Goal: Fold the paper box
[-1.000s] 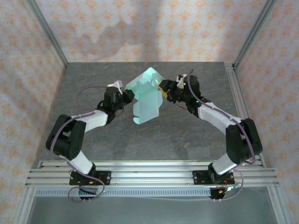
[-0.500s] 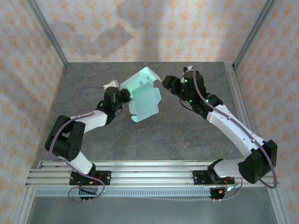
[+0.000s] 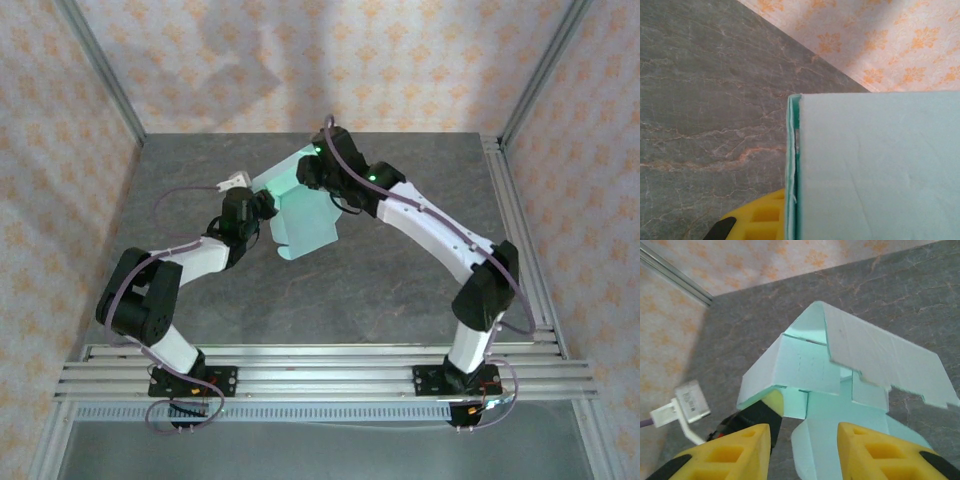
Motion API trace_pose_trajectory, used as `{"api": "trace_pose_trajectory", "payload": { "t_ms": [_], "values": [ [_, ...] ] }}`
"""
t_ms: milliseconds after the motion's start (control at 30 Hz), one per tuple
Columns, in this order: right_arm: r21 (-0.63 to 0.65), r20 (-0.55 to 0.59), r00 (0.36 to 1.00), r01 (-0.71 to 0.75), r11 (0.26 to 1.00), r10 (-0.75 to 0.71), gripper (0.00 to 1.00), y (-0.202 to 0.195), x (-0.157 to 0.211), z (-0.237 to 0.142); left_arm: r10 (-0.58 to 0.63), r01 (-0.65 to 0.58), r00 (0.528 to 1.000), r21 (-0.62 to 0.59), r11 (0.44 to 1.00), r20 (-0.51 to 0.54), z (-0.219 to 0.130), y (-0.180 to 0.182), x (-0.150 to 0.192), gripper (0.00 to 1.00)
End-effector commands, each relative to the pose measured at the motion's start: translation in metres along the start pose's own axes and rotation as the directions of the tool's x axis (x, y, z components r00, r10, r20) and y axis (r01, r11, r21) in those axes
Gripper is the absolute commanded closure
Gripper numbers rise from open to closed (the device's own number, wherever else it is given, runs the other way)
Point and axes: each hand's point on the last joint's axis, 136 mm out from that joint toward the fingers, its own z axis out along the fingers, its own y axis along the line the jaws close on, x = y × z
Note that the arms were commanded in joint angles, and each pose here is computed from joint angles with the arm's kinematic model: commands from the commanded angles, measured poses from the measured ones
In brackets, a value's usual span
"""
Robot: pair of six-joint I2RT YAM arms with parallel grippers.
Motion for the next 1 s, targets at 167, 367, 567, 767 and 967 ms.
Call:
{"api": "trace_pose_trajectory", "payload": {
  "t_ms": [167, 367, 567, 767, 967],
  "values": [
    [0.064, -0.012, 0.997, 0.071, 0.995, -0.071, 0.59, 0.003, -0.005, 0.002, 0.027, -0.028, 0.998, 0.016, 0.999, 0.059, -0.003, -0.009, -0.008, 1.00],
    [0.068, -0.029, 0.997, 0.072, 0.995, -0.070, 0.56, 0.006, -0.004, 0.017, 0.031, -0.032, 0.998, 0.020, 0.999, 0.054, 0.000, -0.009, -0.007, 1.00],
    [0.087, -0.050, 0.996, 0.079, 0.993, -0.074, 0.64, 0.008, -0.003, 0.030, 0.029, -0.030, 0.998, 0.019, 0.999, 0.048, 0.000, -0.008, -0.004, 1.00],
    [0.094, -0.055, 0.996, 0.081, 0.992, -0.076, 0.81, 0.009, -0.003, 0.034, 0.031, -0.032, 0.998, 0.017, 0.999, 0.047, -0.001, -0.007, -0.004, 1.00],
    [0.096, -0.052, 0.996, 0.083, 0.992, -0.079, 0.81, 0.009, -0.004, 0.030, 0.030, -0.030, 0.998, 0.011, 0.999, 0.046, -0.001, -0.004, -0.002, 1.00]
  ]
}}
